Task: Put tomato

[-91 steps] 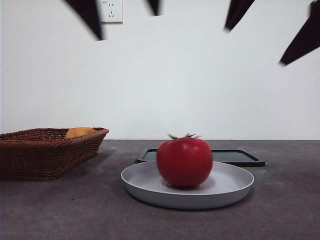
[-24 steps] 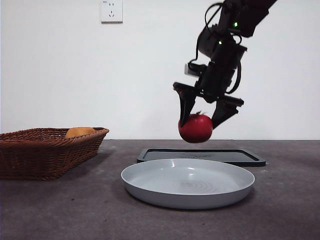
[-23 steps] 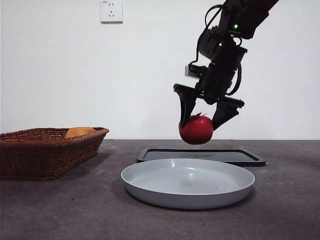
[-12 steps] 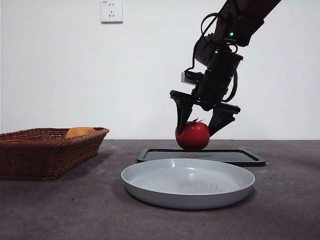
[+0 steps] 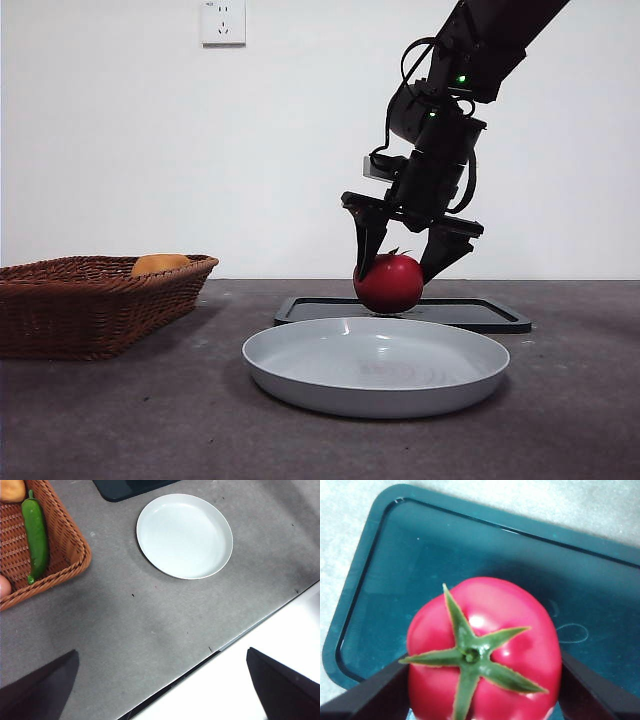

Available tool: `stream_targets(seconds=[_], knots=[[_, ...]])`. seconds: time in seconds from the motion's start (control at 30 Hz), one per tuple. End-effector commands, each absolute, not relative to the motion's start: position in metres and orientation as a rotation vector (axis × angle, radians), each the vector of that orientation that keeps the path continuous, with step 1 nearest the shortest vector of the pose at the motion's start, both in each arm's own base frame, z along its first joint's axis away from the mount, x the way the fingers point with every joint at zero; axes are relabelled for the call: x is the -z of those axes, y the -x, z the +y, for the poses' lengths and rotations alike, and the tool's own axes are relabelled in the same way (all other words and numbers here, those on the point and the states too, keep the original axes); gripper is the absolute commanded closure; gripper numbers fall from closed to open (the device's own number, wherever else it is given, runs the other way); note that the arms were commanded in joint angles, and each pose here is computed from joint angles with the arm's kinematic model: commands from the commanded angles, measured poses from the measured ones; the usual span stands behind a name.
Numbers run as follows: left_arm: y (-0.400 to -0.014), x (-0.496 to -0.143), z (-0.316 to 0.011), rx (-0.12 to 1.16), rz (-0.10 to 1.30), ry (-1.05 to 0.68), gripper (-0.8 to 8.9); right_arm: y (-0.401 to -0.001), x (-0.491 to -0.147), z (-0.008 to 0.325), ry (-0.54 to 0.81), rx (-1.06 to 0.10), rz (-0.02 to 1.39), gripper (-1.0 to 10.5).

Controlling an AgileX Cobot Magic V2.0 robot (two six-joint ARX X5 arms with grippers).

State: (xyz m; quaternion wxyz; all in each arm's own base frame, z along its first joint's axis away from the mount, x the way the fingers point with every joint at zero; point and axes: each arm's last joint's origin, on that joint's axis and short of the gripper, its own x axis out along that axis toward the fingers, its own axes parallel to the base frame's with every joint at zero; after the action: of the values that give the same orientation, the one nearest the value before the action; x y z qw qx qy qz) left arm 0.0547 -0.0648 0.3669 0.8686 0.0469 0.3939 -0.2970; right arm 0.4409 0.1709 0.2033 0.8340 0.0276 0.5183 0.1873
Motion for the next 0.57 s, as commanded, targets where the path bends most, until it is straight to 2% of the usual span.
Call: stream_targets(seconds=[0.03, 0.23, 0.37, 0.57], knots=[[-0.055, -0.369, -0.066, 0.628, 0.812, -0.108, 2.21, -0.446, -0.198, 0.175, -0.054, -0.403, 1.096, 6.1], [-0.055, -0.369, -0.066, 0.628, 0.812, -0.107, 2.21, -0.446, -0.199, 0.175, -0.054, -0.401, 1.089, 3.3], [-0.055, -0.369, -0.066, 0.628, 0.813, -0.107, 2.21, -0.445, -0.211, 0.172, -0.062, -0.403, 1.064, 3.0], [-0.055, -0.369, -0.066, 0.628, 0.812, -0.108, 2.21, -0.431, -0.252, 0.166, -0.066, -0.414, 1.006, 3.0]])
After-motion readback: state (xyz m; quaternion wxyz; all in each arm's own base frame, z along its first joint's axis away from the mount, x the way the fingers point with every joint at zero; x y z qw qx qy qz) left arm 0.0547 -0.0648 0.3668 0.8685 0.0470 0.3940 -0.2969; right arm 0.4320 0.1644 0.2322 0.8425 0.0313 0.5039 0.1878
